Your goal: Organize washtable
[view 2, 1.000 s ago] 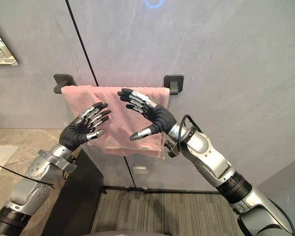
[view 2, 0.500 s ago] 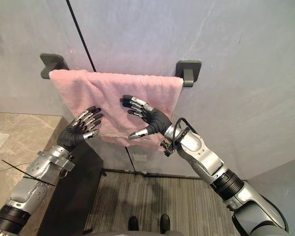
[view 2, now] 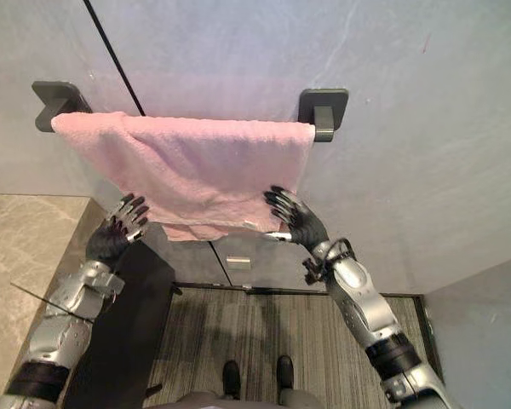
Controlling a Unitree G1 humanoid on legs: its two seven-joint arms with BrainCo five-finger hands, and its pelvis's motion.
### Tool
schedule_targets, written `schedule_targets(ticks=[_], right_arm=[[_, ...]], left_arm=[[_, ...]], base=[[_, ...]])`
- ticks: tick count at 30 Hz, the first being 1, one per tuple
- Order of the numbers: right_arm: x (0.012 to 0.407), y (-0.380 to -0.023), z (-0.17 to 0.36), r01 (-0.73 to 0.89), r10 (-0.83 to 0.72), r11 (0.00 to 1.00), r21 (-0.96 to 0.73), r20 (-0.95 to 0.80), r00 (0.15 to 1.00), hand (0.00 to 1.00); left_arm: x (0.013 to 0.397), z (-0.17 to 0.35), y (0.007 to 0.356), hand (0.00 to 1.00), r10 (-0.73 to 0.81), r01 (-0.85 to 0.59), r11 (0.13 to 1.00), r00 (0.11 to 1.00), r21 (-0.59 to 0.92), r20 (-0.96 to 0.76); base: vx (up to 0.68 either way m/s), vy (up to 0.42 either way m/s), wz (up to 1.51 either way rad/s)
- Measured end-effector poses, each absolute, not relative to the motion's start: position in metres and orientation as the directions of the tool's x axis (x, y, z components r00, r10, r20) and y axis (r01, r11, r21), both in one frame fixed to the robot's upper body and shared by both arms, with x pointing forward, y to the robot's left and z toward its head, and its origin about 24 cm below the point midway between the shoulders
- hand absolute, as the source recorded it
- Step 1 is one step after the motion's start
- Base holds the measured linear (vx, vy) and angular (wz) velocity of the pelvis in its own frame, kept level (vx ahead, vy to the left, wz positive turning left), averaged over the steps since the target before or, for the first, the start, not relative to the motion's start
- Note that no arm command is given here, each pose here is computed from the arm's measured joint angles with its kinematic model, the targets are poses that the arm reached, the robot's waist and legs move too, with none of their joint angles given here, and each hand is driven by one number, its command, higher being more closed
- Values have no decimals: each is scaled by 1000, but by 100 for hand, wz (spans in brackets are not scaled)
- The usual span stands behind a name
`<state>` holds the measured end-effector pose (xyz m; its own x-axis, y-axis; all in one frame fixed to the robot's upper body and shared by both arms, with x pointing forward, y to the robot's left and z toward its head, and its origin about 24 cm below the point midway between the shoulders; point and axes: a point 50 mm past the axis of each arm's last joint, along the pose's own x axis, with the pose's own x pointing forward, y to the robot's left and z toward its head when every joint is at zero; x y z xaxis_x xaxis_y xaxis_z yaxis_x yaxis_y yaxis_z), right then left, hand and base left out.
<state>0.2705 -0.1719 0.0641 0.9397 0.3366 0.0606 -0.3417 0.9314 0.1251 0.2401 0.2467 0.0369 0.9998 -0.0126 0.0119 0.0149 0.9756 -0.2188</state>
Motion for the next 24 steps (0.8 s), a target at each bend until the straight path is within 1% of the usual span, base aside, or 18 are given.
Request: schedule_targets(ticks=[2, 4, 5, 7, 11, 14, 16, 18, 21, 24], right_arm=[[259, -196, 48, -199, 200, 964, 174, 15, 980, 0], [244, -219, 35, -38, 45, 972, 231, -24, 999, 0], [241, -224, 31, -5, 14, 970, 244, -37, 999, 0], [219, -239, 12, 146, -119, 944, 296, -108, 987, 0], [202, -244, -3, 281, -235, 889, 361, -166, 958, 0], [195, -241, -10, 343, -287, 850, 399, -194, 938, 0], [192, -237, -14, 363, -299, 836, 411, -213, 930, 0], [190, -226, -17, 366, -294, 821, 438, -225, 929, 0], [189, -209, -21, 333, -250, 827, 452, -235, 939, 0], [187, -183, -27, 259, -147, 845, 468, -262, 954, 0]], left_arm=[[224, 18, 246, 0, 40, -52, 964, 998, -261, -49], [203, -5, 252, 0, 109, -147, 947, 984, -286, -144], [199, -9, 253, 0, 125, -168, 942, 979, -290, -161], [184, -23, 255, 0, 189, -250, 919, 958, -304, -216], [161, -40, 253, 0, 255, -344, 887, 921, -309, -294], [151, -49, 244, 0, 277, -388, 855, 902, -344, -331], [149, -52, 239, 0, 282, -402, 840, 897, -364, -342], [148, -56, 230, 0, 290, -424, 818, 887, -387, -359], [149, -57, 217, 0, 258, -401, 819, 896, -411, -361], [155, -55, 198, 0, 195, -346, 829, 916, -440, -351]], base=[[-10, 12, -4], [-29, 13, -5], [-34, 9, -4], [-43, 8, -1], [-24, 9, 5], [-6, 24, 10], [-7, 19, 8], [-7, 25, 8], [1, 8, 2], [0, 0, 0]])
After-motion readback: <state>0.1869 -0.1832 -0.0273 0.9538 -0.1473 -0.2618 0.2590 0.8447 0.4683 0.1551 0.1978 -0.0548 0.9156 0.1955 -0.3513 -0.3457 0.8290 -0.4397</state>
